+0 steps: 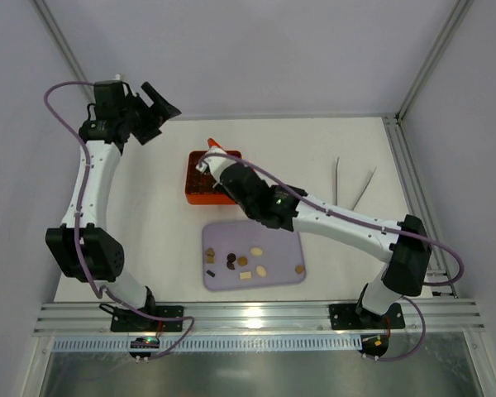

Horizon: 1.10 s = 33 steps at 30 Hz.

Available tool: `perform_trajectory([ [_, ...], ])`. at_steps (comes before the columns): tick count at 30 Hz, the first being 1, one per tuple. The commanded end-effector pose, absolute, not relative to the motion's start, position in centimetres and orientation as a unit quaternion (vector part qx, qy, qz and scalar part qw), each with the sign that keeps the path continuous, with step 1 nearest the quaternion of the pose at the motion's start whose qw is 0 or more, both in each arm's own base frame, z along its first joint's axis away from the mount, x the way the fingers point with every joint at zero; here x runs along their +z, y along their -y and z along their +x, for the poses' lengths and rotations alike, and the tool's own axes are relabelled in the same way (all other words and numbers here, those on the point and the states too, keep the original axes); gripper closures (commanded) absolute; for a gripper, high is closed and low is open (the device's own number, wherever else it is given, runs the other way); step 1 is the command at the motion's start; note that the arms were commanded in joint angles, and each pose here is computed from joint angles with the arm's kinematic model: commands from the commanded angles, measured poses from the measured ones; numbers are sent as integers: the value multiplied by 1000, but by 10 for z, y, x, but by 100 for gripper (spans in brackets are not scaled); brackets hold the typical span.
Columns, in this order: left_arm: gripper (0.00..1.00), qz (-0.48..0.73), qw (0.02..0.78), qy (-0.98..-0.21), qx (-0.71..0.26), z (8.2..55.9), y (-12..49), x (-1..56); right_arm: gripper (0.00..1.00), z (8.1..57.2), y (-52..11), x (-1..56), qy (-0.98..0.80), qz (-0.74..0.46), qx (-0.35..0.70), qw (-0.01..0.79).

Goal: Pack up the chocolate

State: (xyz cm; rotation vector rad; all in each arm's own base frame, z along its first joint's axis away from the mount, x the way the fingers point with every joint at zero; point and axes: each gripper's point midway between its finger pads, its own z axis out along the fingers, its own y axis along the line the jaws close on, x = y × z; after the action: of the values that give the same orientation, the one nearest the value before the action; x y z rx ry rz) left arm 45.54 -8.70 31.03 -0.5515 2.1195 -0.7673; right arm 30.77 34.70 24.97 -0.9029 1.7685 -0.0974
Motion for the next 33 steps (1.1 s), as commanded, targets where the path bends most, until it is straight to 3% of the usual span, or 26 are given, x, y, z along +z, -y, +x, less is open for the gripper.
perform_trajectory([
  [1, 11, -226, 503, -793, -258, 446, 59, 369, 96, 319, -360, 293, -776, -322, 142, 523],
  [4, 10, -229, 518, -793, -225, 436, 47, 360, 96, 323, -385, 311, -765, -305, 324, 465],
  [7, 10, -224, 501, -807, -220, 433, 49, 337, 96, 341, -394, 325, -753, -259, 427, 429],
  [9, 11, -216, 496, -812, -220, 434, 50, 327, 96, 355, -398, 314, -753, -220, 504, 362],
  [13, 11, -207, 482, -823, -216, 436, 52, 297, 96, 385, -410, 304, -726, -177, 586, 314],
  [22, 11, -198, 428, -860, -196, 449, 55, 229, 96, 424, -420, 249, -697, -77, 683, 203],
  [33, 11, -189, 386, -884, -183, 464, 65, 177, 96, 445, -422, 201, -704, -30, 688, 173],
])
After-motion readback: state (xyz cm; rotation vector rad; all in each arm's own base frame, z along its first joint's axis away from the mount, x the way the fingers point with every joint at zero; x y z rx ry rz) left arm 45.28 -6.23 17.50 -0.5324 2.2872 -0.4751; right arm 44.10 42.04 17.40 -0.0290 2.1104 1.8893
